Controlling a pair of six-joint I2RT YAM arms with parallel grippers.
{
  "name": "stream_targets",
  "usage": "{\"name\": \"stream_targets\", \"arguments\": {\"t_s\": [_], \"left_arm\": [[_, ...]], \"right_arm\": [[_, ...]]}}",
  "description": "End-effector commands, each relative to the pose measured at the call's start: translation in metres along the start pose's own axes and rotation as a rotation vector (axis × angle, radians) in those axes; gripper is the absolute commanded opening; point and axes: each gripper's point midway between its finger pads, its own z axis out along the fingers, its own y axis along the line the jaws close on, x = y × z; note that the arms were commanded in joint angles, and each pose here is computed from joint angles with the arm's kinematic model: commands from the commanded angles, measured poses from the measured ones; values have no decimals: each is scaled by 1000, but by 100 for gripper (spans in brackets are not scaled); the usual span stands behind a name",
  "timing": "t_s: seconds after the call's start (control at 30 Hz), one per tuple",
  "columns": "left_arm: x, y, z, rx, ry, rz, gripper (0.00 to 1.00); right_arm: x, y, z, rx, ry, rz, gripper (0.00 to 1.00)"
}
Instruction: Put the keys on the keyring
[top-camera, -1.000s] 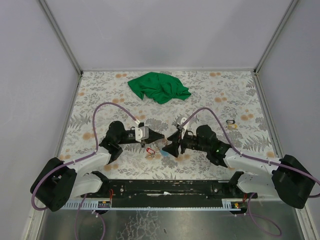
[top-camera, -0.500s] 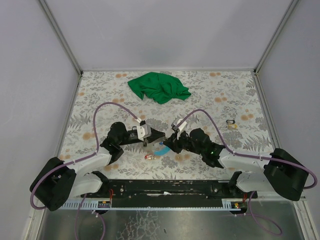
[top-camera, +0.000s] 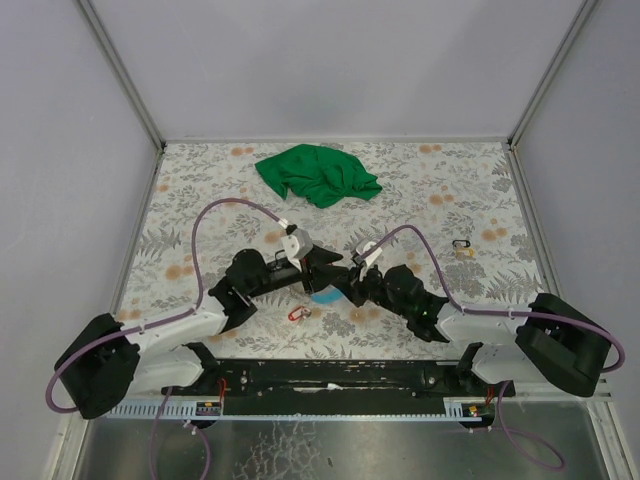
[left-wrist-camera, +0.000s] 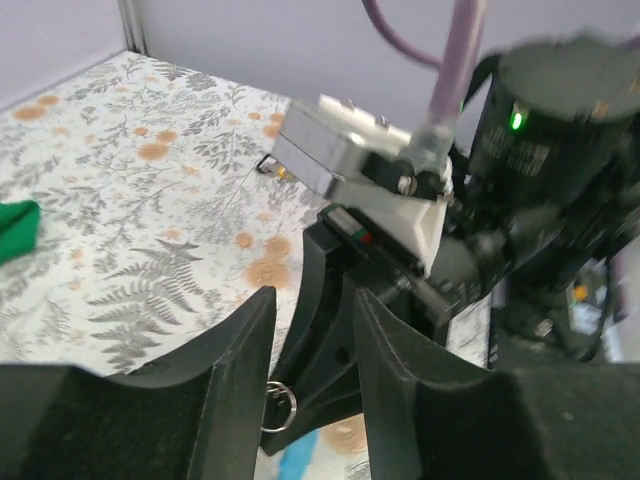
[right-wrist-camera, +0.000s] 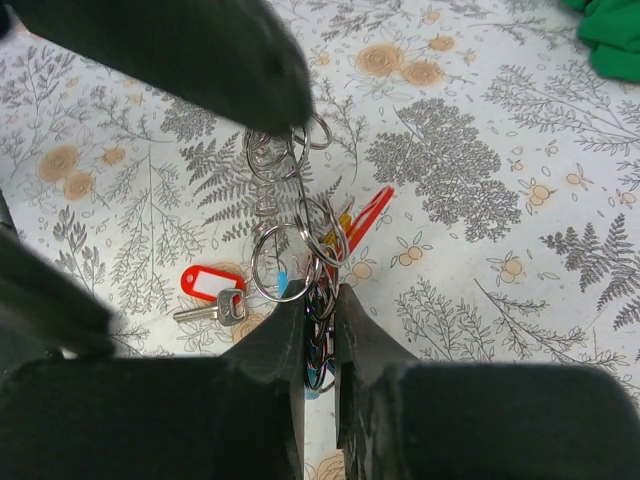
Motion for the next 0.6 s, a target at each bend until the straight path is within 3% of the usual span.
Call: {"name": "stream_targets", "arguments": {"t_s": [0.0, 0.27, 0.47, 0.57], "left_arm": [[-55, -10, 0, -65, -168, -300, 39], [-39, 22, -36, -354, -202, -611, 44], [-7, 33, -47, -452, -160, -734, 43], [3, 44, -51, -481, -174, -786, 38]], "right_arm": [[-36, -4, 2, 31, -178, 15, 0], [-38, -11, -1, 64, -226, 23, 0], [-41, -11, -2, 64, -258, 33, 0], [-43, -9, -3, 54, -276, 39, 0]]}}
